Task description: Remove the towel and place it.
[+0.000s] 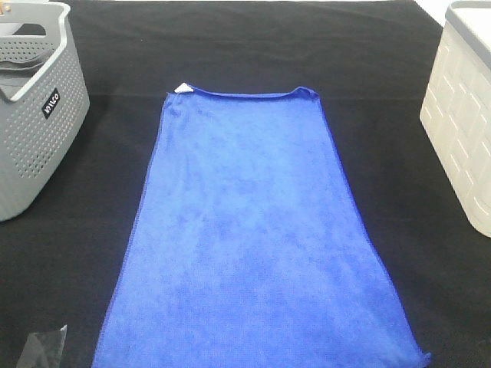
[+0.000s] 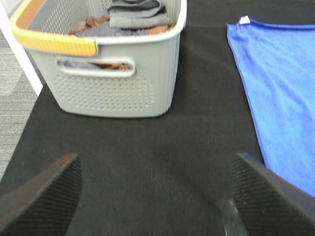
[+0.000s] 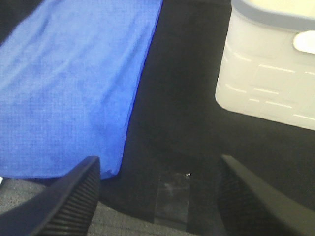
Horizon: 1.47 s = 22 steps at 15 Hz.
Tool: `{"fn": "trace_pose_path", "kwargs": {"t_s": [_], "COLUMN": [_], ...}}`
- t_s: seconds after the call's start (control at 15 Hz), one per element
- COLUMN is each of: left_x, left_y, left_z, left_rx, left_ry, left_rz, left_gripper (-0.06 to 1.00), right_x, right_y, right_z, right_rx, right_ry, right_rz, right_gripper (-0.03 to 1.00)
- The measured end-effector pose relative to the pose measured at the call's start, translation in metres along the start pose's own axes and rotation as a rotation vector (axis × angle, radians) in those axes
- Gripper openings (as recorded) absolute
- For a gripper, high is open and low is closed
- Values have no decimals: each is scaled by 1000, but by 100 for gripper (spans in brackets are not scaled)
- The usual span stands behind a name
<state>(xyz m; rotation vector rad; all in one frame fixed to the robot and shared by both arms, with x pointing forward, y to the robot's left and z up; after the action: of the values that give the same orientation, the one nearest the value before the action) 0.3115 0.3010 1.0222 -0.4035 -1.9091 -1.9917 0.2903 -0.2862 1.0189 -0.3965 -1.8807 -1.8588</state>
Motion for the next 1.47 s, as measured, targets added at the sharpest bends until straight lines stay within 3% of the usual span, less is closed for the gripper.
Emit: {"fn": "trace_pose_path", "kwargs": {"t_s": [0.13, 0.47, 1.07, 1.47], "left_x": [-1, -4, -3, -3], "left_y": [-3, -3, -1, -1], "left_z": [-2, -5, -14, -13], "left_rx": [6, 3, 36, 25], "left_ry": [-11, -25, -85, -81], "left_rz": [3, -10, -20, -19], "left_gripper": [79, 79, 79, 79], "right_x": [-11, -22, -22, -23], "right_y": [-10, 4, 4, 4], "right_z": [-1, -1, -1, -5], "right_rx": [17, 16, 16, -14], "right_ry": [0, 1, -2, -54], "right_rz": [36, -62, -62, -64], "right_gripper": [67, 66, 66, 66]}}
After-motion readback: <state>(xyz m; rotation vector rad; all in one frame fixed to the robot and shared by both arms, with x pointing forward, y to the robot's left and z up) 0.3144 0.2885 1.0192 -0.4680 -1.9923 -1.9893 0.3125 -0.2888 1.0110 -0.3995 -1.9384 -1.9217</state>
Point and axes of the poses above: a point on each arm's last joint axis where the gripper is mounted, x pointing back along that axis away from the gripper, z along the wrist's bending axis when the last joint is at zero, y = z × x, the point moved 9 cm from there along -x, pointing out along that axis toward the gripper, and after that the axes turned 3 degrees about -x, right-handed, at the moved point
